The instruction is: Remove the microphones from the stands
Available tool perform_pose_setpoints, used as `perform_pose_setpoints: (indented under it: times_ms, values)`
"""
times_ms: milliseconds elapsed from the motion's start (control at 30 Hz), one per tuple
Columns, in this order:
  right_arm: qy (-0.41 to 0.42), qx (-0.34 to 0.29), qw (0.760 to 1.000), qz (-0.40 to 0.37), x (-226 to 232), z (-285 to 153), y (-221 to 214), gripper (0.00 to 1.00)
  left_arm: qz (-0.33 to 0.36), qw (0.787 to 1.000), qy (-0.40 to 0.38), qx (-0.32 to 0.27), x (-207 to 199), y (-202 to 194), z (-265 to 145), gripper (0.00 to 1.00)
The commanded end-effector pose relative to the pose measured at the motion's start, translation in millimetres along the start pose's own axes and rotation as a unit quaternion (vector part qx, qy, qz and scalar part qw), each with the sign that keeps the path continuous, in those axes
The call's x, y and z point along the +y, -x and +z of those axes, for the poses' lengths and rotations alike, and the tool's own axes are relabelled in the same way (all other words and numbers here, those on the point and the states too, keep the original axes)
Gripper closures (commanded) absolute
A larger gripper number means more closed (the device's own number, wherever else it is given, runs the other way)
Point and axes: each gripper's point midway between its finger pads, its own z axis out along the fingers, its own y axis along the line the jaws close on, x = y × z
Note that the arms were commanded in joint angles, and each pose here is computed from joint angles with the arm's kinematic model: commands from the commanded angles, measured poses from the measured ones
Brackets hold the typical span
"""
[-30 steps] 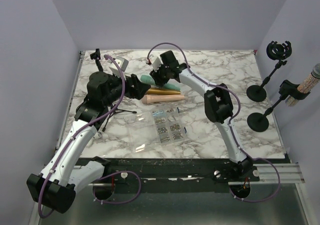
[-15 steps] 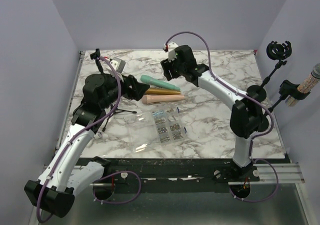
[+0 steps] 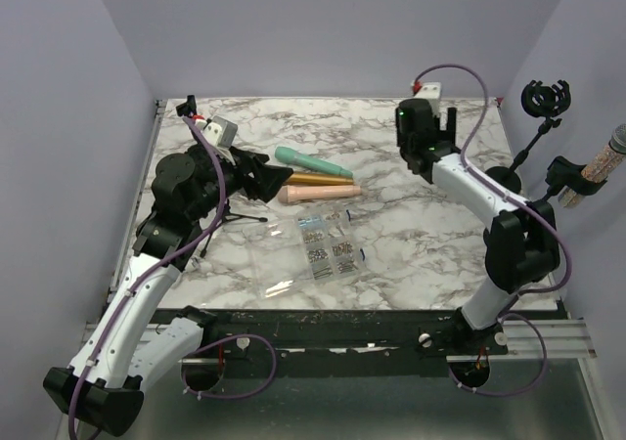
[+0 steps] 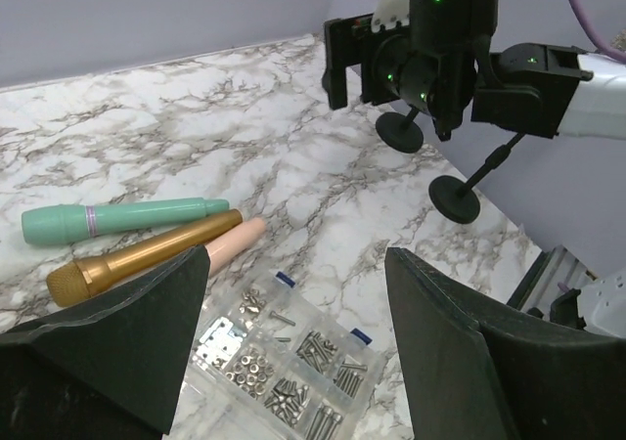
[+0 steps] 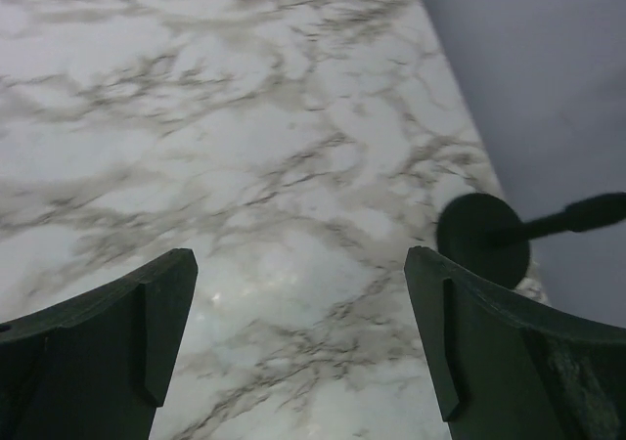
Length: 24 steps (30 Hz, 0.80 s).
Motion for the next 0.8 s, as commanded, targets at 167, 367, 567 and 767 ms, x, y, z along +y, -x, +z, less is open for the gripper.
perform_pose_setpoints:
  times_ms: [167, 367, 567, 767]
  values:
    - [-0.211, -0.047, 0.968, 0.127, -161.9, 9.0, 14.0, 0.03, -0.021, 0.999, -0.044, -0.004, -17.3, -0.5, -0.7, 0.25]
    - [-0.27, -0.03, 0.955, 0.123, -193.3, 27.9, -12.5, 0.03, -0.019, 0.999, -0.047, -0.008, -19.4, 1.4, -2.6, 0.25]
    - [-0.33, -0.041, 0.931, 0.147, -222.8, 38.2, -40.3, 0.04, -0.021, 0.999, -0.046, -0.004, -17.9, -0.5, -0.7, 0.25]
    - [-0.355, -0.057, 0.918, 0.167, -244.7, 53.8, -53.1, 0.04, -0.026, 0.998, -0.049, 0.003, -16.4, -4.4, 3.0, 0.25]
